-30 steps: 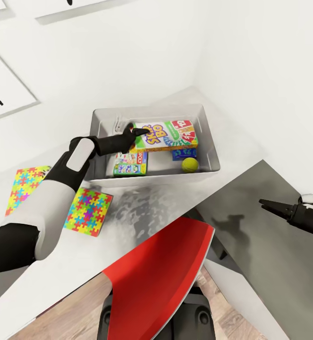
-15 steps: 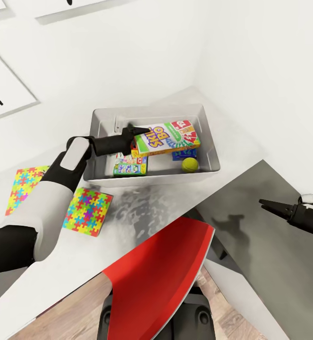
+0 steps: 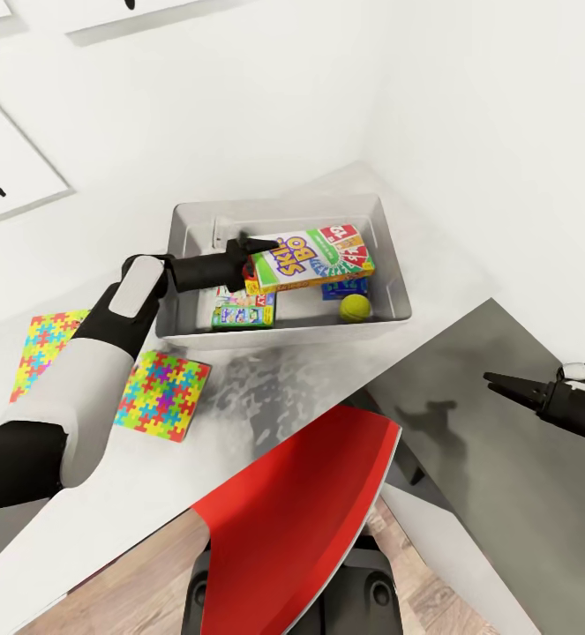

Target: Put all the toys in the child's room - the three board games (two on the bed and one on the table), the two jigsaw puzzles on the table, and the tennis ball on the table - inside the toy box on the table in the child's room.

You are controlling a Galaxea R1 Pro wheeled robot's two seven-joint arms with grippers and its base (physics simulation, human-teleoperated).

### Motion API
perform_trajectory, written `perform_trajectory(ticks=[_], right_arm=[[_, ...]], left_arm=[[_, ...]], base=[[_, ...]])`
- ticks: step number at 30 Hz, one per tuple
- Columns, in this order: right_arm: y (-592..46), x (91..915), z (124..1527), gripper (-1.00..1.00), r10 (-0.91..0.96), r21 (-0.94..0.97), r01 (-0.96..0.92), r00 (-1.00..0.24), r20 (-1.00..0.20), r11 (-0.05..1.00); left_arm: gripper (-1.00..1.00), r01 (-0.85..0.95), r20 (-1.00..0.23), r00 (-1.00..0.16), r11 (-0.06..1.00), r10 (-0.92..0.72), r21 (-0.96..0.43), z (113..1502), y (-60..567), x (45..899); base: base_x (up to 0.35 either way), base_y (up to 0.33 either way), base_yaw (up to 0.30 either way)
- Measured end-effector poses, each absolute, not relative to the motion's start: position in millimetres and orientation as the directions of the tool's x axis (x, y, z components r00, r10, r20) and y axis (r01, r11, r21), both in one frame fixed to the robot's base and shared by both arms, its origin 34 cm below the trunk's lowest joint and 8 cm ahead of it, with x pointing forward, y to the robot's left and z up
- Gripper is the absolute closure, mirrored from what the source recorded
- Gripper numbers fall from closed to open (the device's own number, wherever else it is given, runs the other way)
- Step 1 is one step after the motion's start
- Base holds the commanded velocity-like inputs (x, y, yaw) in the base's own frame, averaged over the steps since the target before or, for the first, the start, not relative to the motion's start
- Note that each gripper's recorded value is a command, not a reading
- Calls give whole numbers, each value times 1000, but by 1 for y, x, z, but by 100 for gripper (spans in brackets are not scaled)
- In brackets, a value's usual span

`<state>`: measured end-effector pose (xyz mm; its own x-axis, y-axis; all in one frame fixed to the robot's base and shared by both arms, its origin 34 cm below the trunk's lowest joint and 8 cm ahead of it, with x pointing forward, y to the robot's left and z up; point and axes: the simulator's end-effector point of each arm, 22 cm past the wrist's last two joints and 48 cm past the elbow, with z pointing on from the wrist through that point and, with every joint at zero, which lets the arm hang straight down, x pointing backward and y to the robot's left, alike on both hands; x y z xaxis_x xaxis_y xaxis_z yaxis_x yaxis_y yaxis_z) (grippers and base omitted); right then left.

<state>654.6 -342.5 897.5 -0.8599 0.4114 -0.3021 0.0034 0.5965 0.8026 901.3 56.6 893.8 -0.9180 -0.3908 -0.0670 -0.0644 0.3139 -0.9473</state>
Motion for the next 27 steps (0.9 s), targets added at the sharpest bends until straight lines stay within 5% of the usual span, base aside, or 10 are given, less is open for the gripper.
perform_trajectory(ticks=[27], right_arm=[[-342, 654, 897, -100, 411, 803, 3, -861, -301, 596]], left_arm=[[-100, -41, -128, -913, 399, -387, -916, 907, 72, 923]], base=[[0, 0, 0]])
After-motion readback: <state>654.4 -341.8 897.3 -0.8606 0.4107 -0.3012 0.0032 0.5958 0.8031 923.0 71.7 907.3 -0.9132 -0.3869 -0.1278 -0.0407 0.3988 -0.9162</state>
